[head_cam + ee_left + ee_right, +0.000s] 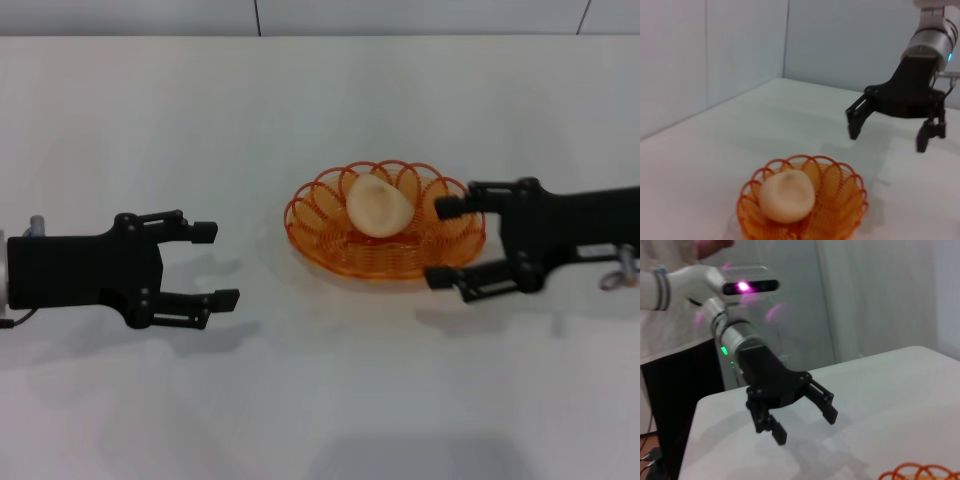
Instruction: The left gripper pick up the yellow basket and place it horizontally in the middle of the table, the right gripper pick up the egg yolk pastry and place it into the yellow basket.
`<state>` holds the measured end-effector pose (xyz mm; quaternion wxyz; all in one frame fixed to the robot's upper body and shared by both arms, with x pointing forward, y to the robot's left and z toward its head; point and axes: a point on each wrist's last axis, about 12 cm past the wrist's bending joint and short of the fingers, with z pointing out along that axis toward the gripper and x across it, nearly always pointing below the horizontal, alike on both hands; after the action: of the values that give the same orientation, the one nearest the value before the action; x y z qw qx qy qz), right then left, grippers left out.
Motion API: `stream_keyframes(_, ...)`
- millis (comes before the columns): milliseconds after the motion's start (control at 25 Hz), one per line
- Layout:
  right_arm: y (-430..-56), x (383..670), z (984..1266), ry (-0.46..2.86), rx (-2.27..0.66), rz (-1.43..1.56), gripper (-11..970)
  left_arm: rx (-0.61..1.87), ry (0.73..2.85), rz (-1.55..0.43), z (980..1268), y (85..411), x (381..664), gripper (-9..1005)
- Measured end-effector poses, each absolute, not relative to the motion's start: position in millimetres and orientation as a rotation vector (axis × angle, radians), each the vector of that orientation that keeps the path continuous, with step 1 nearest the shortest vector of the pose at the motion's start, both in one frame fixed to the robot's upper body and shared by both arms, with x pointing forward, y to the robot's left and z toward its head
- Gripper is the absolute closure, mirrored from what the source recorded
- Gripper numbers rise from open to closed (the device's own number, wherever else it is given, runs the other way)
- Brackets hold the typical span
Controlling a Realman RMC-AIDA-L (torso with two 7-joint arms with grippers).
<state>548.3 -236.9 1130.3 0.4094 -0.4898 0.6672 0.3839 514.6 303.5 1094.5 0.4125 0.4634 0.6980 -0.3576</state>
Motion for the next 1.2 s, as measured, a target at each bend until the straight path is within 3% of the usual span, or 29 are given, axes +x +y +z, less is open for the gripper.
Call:
stream_keyframes(240, -262, 532, 1119, 1.673, -1.269, 0.948, 78, 1.188, 1.783, -0.913, 1097, 305, 517, 125)
stream_keyframes(760, -274, 522, 1104, 1.741, -1.307, 0.928, 77, 1.231, 1.838, -0.93, 1101, 299, 527, 126)
stream_keyframes(1200, -289, 517, 1107, 1.723, -1.269, 0.924, 77, 1.221, 1.845, -0.908, 1102, 301, 529, 126)
